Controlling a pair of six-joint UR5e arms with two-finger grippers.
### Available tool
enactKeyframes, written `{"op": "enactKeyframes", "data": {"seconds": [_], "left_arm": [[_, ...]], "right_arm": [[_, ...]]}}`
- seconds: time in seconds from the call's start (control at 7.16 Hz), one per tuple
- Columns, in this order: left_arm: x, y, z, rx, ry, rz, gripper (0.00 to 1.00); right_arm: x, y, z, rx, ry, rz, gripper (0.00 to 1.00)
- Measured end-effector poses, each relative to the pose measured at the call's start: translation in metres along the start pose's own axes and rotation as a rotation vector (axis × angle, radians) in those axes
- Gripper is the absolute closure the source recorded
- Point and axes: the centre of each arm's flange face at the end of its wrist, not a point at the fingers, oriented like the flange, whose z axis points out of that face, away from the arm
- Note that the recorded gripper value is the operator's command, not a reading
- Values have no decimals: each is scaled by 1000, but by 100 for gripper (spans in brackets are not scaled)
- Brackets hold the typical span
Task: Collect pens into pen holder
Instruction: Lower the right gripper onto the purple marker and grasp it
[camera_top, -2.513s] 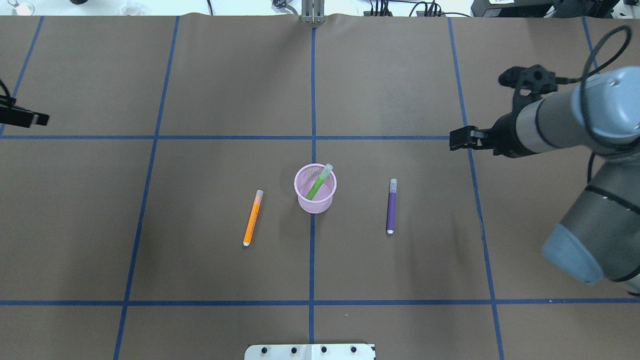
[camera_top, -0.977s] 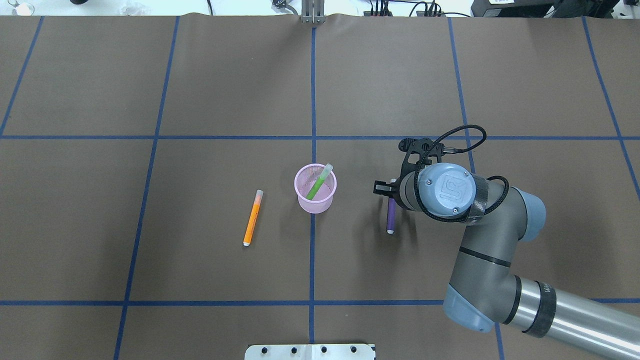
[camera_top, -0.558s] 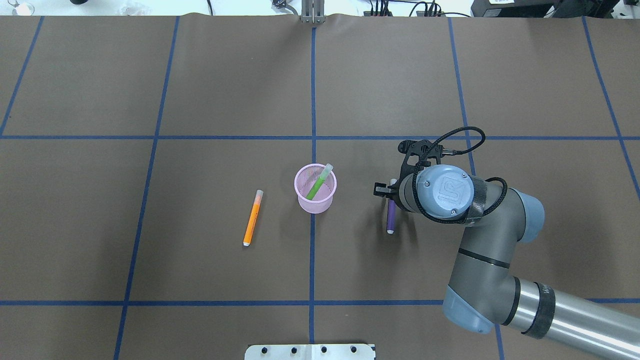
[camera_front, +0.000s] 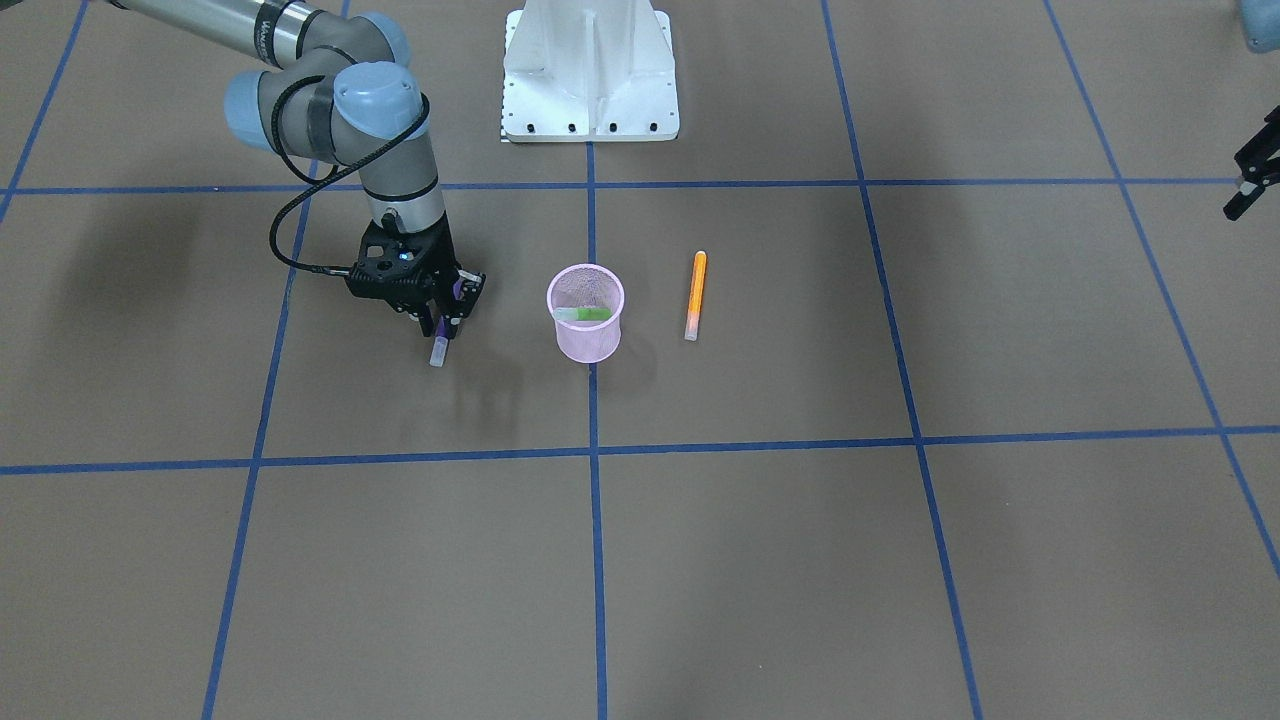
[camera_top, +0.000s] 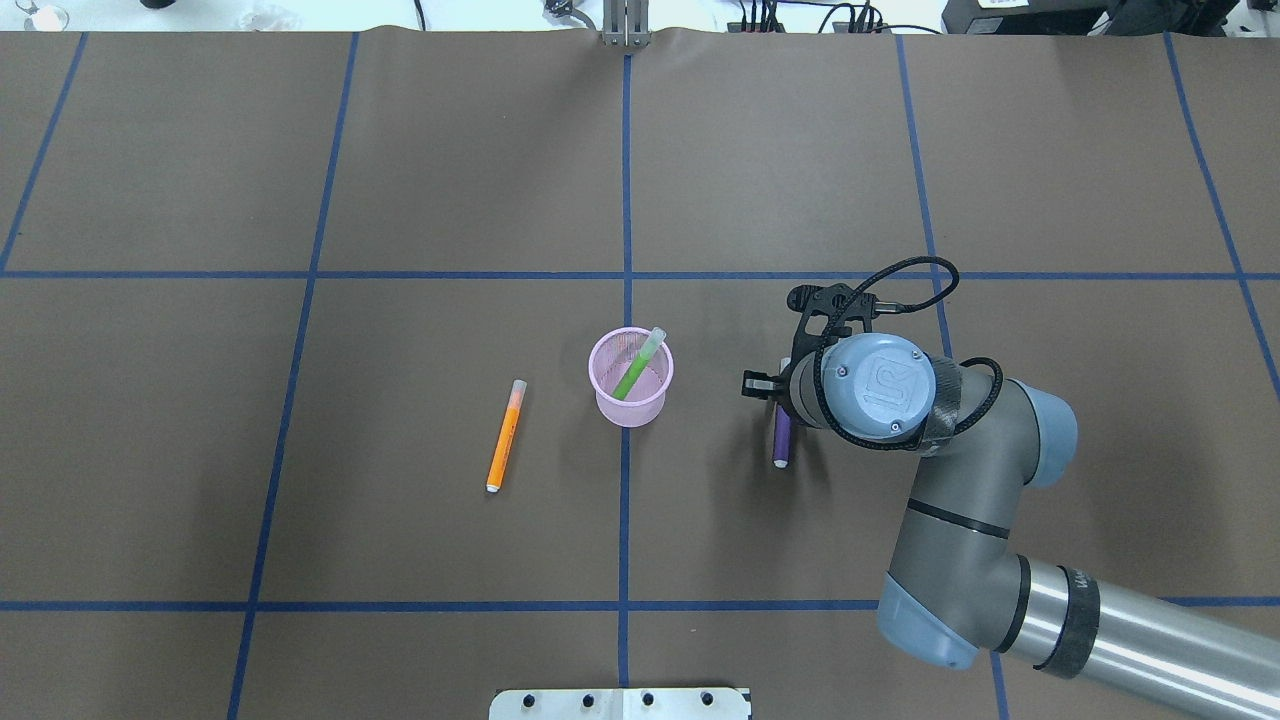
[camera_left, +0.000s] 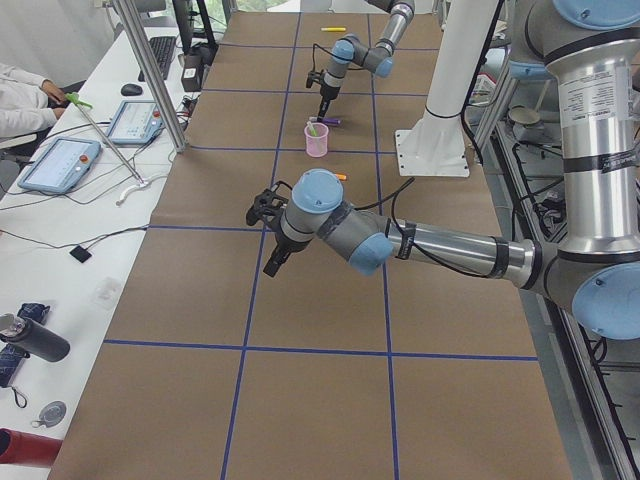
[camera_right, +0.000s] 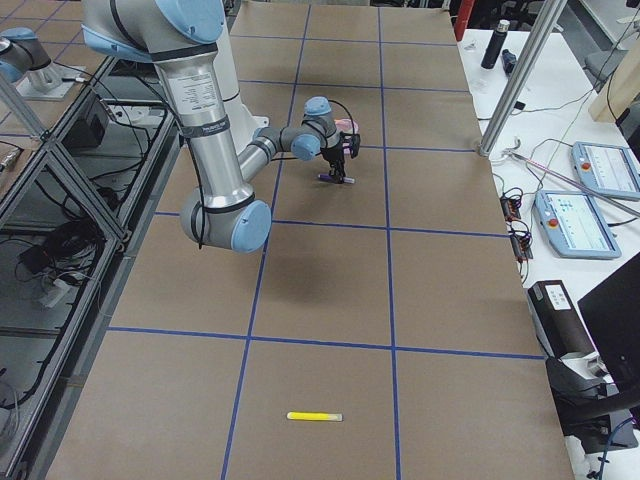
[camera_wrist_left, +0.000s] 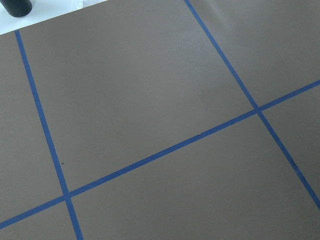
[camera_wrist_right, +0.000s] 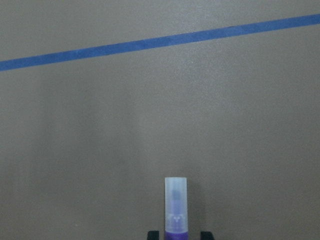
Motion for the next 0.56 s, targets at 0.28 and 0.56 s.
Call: {"op": "enactKeyframes", "data": {"seconds": [0.28, 0.56], "left_arm": [[0, 0, 0, 0, 0, 0, 0], [0, 0, 1, -2, 1, -1, 0]], "right_arm": [[0, 0, 2, -3, 5, -5, 100], [0, 0, 2, -4, 5, -7, 100]]}}
